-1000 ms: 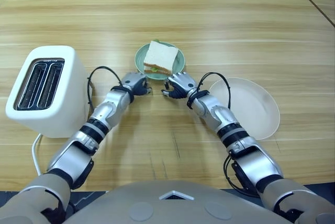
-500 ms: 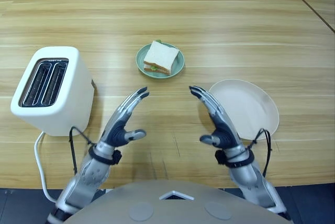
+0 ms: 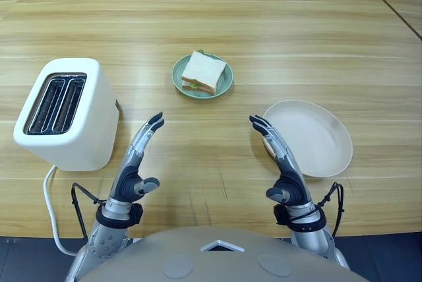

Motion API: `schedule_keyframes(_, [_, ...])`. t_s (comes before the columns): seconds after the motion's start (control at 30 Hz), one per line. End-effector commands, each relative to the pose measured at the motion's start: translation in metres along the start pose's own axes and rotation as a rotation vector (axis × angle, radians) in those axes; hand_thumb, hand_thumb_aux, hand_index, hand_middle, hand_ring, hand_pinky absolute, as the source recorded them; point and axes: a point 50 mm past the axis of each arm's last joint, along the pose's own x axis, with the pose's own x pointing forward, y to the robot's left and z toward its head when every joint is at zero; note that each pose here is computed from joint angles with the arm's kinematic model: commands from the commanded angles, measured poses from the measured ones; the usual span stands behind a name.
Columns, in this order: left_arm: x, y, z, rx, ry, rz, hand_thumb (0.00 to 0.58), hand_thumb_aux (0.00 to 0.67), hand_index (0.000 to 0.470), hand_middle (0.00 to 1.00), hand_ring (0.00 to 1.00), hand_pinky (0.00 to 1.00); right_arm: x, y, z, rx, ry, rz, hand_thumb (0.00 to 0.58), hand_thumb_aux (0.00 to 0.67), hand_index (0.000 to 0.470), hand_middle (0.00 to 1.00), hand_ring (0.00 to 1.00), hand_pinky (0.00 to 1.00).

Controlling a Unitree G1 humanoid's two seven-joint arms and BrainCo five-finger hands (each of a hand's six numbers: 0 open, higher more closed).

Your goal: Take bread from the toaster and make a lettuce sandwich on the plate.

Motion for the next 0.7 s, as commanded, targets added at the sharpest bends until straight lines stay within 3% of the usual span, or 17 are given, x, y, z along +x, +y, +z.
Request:
schedule_keyframes(0.03, [0.000, 0.001, 0.001, -0.034, 0.009, 0.002, 0.000, 0.000, 0.000, 0.00, 0.00, 0.00, 0.000, 0.002, 0.001, 0.025, 0.008, -0.007, 0.000, 0.000, 0.000, 0.00, 0.00, 0.00])
schedule_keyframes(0.4, [0.008, 0.006, 0.005, -0.151, 0.020, 0.026, 0.000, 0.000, 0.000, 0.00, 0.00, 0.00, -0.001, 0.012, -0.002, 0.159, 0.089, -0.063, 0.000, 0.000, 0.000, 0.00, 0.00, 0.00])
schedule_keyframes(0.7, [0.013, 0.004, 0.002, -0.178, 0.023, -0.007, 0.000, 0.000, 0.000, 0.00, 0.00, 0.00, 0.002, 0.014, -0.003, 0.177, 0.071, -0.060, 0.000, 0.000, 0.000, 0.00, 0.00, 0.00])
